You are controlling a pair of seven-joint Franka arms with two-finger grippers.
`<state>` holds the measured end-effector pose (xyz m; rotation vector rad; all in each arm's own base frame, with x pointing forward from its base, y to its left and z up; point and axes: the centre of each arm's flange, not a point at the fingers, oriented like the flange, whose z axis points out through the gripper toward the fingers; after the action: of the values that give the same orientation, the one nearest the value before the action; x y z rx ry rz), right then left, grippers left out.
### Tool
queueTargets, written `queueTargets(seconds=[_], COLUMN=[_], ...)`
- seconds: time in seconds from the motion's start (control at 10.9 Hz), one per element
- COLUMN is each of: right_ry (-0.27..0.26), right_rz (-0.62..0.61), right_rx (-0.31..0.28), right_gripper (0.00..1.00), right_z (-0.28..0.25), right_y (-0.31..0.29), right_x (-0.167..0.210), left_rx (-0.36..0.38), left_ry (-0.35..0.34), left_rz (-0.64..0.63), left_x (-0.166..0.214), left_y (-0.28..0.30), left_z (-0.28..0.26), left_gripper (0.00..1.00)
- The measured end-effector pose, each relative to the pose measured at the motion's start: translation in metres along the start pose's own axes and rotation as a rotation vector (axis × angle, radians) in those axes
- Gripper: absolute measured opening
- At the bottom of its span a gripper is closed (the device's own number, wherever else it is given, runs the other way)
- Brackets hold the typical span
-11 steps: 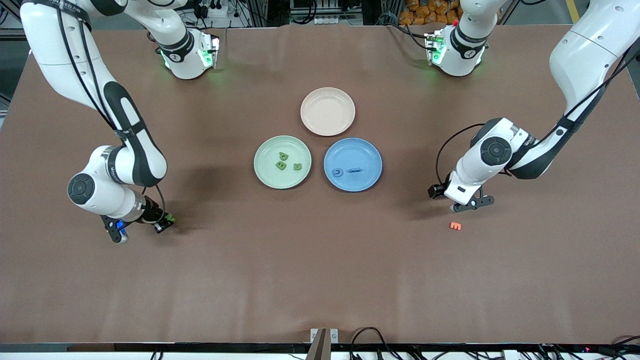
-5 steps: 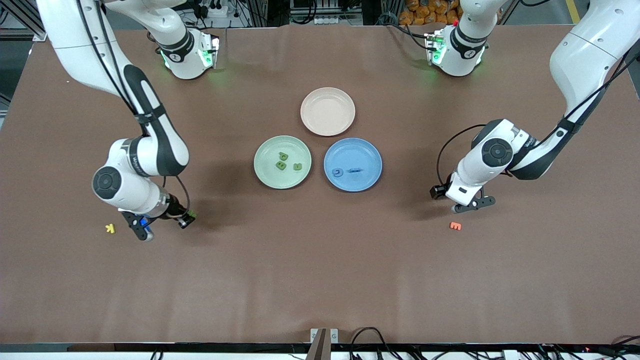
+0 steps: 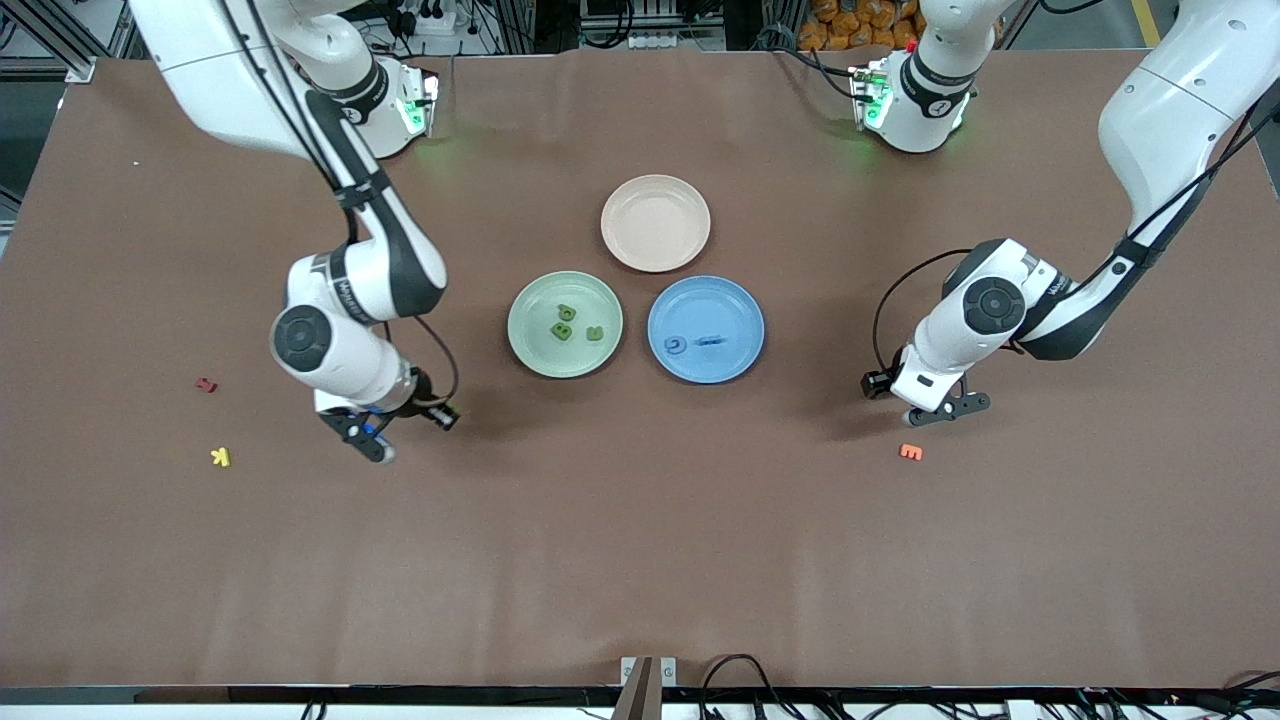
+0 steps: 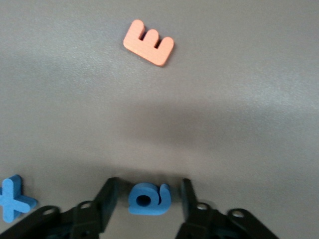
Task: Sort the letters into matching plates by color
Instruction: 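Carry the N to the green plate while the left gripper carries e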
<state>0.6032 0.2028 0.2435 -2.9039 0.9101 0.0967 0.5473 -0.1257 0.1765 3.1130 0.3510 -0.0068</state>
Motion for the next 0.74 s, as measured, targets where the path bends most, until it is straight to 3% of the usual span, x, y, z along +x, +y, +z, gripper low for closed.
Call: queueTargets(seconds=[0.18, 0.74], right_ry=[-0.023, -0.049], right_rz=[-0.157, -0.568], right_rx=[-0.022, -0.058], right_gripper=[0.33, 0.33], right_z=[0.003, 0.002], right_y=[-0.024, -0.067], right_x=[-0.037, -0.122], left_rx=[-0.005, -0.006], left_ry=[0.005, 0.007], left_rz=[0.006, 0.013], left_x=[0.0, -0.001], left_y=[0.004, 0.008], left_z=[-0.002, -0.002], left_gripper=[0.37, 0.37])
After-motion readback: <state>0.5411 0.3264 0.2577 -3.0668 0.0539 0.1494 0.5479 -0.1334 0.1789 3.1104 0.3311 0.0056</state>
